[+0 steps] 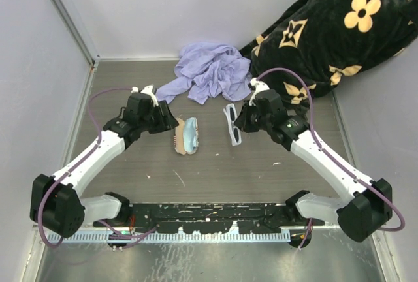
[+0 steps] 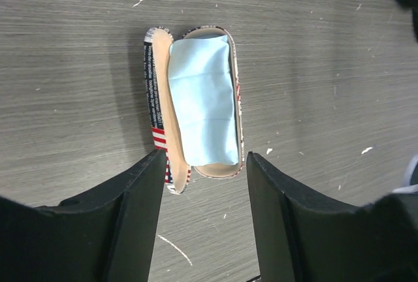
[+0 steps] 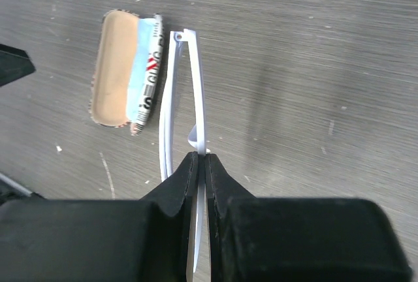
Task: Organize the sunglasses
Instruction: Place the sunglasses at the center of the board.
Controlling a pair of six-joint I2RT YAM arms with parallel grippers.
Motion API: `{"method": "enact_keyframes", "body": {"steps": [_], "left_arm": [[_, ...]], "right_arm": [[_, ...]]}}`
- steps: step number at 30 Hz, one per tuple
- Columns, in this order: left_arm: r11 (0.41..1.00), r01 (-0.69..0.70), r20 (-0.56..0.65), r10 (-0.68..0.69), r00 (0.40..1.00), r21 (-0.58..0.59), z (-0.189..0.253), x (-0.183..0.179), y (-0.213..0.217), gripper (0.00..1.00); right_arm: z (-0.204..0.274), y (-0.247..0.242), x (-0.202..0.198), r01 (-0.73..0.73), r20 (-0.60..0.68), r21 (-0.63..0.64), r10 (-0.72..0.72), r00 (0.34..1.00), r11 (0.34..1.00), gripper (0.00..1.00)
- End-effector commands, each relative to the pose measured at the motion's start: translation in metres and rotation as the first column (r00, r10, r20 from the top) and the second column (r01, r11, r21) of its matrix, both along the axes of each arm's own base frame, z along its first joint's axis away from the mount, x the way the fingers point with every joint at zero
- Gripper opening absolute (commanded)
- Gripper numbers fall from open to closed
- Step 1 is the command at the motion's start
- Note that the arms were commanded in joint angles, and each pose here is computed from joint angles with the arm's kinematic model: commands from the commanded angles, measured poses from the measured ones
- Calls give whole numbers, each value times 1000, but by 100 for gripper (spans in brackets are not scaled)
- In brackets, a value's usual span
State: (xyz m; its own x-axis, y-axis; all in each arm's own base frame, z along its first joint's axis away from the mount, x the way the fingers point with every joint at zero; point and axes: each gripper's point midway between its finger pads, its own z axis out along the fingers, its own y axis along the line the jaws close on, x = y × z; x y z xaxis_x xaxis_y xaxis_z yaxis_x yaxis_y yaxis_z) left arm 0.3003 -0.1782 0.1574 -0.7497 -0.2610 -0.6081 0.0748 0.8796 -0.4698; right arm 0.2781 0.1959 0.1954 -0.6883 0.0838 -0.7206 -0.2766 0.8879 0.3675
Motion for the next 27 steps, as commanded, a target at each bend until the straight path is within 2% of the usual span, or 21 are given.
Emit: {"method": "enact_keyframes", "body": {"steps": [1, 9, 14, 27], "left_arm": [[989, 13, 60, -4, 998, -150, 18, 10, -11, 55], [957, -42, 5, 46, 999, -289, -7, 27, 2, 54], [948, -36, -28, 29, 999, -316, -31, 35, 0, 51], [966, -75, -43, 67, 997, -245, -61, 42, 11, 46]], "right_arm": [[39, 36, 18, -62, 50, 163, 54, 997, 985, 0], [42, 71, 43, -62, 18, 197, 60, 998, 979, 0], [35, 100, 45, -82, -5, 184, 84, 996, 980, 0], [0, 169, 46, -58, -67, 148, 68, 995, 987, 0]]}}
